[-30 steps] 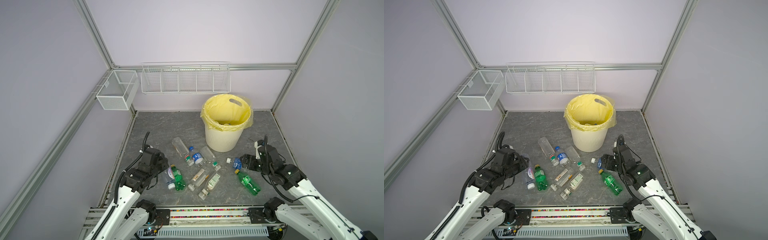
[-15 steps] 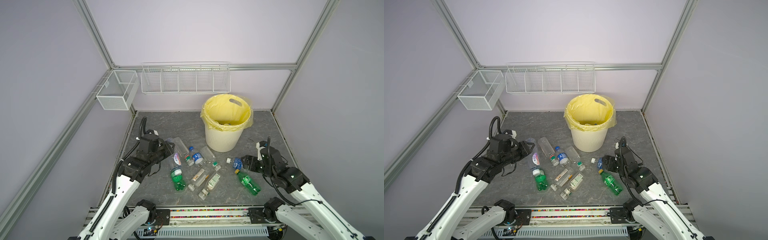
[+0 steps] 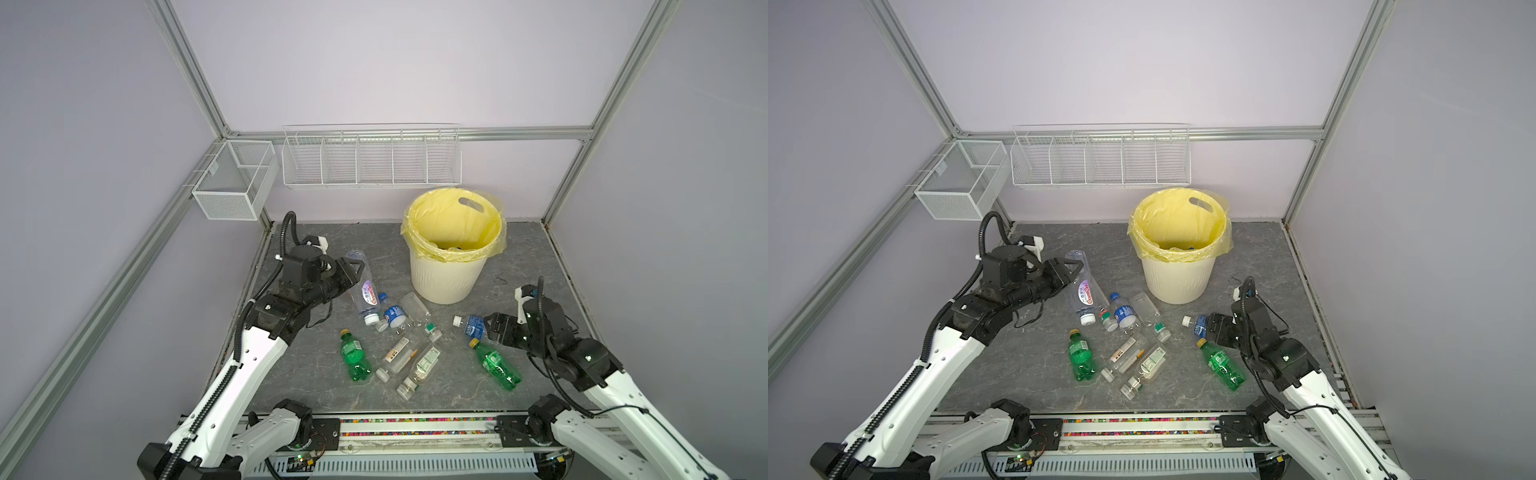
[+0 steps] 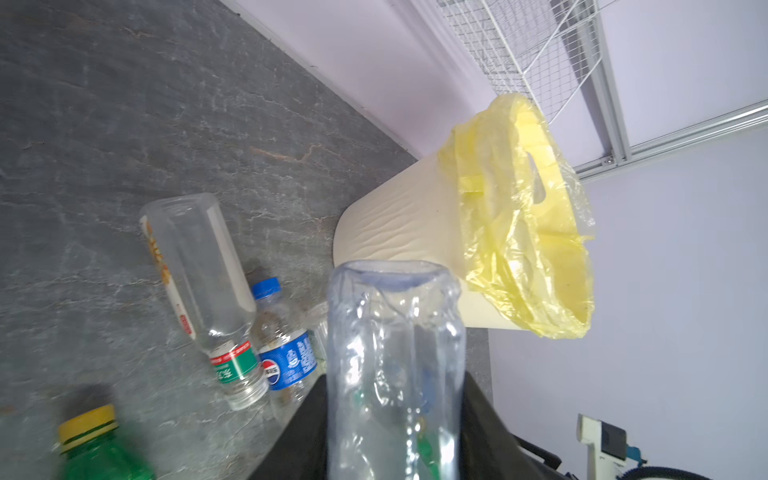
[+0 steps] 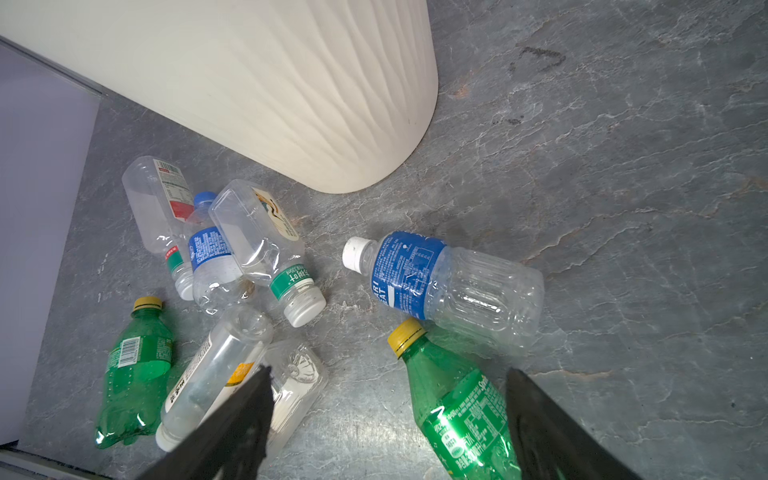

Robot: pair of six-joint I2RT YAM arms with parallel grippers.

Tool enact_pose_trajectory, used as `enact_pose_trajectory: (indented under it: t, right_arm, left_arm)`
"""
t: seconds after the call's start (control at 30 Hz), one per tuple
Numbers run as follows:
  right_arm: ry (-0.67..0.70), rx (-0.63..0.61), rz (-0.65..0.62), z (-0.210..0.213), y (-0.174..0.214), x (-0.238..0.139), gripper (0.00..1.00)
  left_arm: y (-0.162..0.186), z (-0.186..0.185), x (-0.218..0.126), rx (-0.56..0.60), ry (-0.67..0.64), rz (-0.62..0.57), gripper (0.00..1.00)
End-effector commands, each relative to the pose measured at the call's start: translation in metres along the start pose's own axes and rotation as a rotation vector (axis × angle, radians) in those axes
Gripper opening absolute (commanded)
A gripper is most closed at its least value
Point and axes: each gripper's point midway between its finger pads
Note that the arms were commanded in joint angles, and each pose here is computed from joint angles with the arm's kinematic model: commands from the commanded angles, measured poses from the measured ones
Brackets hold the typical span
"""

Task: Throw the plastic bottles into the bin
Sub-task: 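Lift the crushed clear bottle with the left gripper over the bin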

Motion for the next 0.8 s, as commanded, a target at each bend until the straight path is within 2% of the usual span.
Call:
enact_pose_trajectory:
  t: [0.0,0.13,0.23,0.33,0.57,0.77]
  right_arm:
    - [0.023,0.017,0.006,-0.007,0.006,0.000,0.88]
    - [0.023,0.021,0.004,-0.008,0.007,0.000,0.88]
    - [0.024,0.025,0.005,-0.008,0.007,0.000,0.88]
    - [0.028,0.023,0.002,-0.009,0.007,0.000,0.88]
    - [0.054,0.020,-0.004,-0.015,0.010,0.000,0.88]
    - [0.078,0.036,-0.058,-0.026,0.010,-0.007,0.88]
  left_arm:
    - [-0.009,-0.044,0.003,0.016,0.120,-0.007,0.44]
    - [-0.012,-0.072,0.014,0.040,0.182,0.005,0.44]
    - [-0.012,-0.077,0.017,0.041,0.202,0.012,0.44]
    - [-0.007,-0.070,0.015,0.043,0.204,0.008,0.44]
    - [0.017,-0.025,-0.002,-0.008,0.149,0.007,0.44]
    - [0.014,-0.034,-0.014,0.014,0.148,-0.022,0.44]
Point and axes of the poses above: each gripper's point midway between its finger pads, its own x axis out along the fingers, its own z axis along the line the jaws close on, y = z × x, and after that the axes turned 7 degrees about -x, right-handed
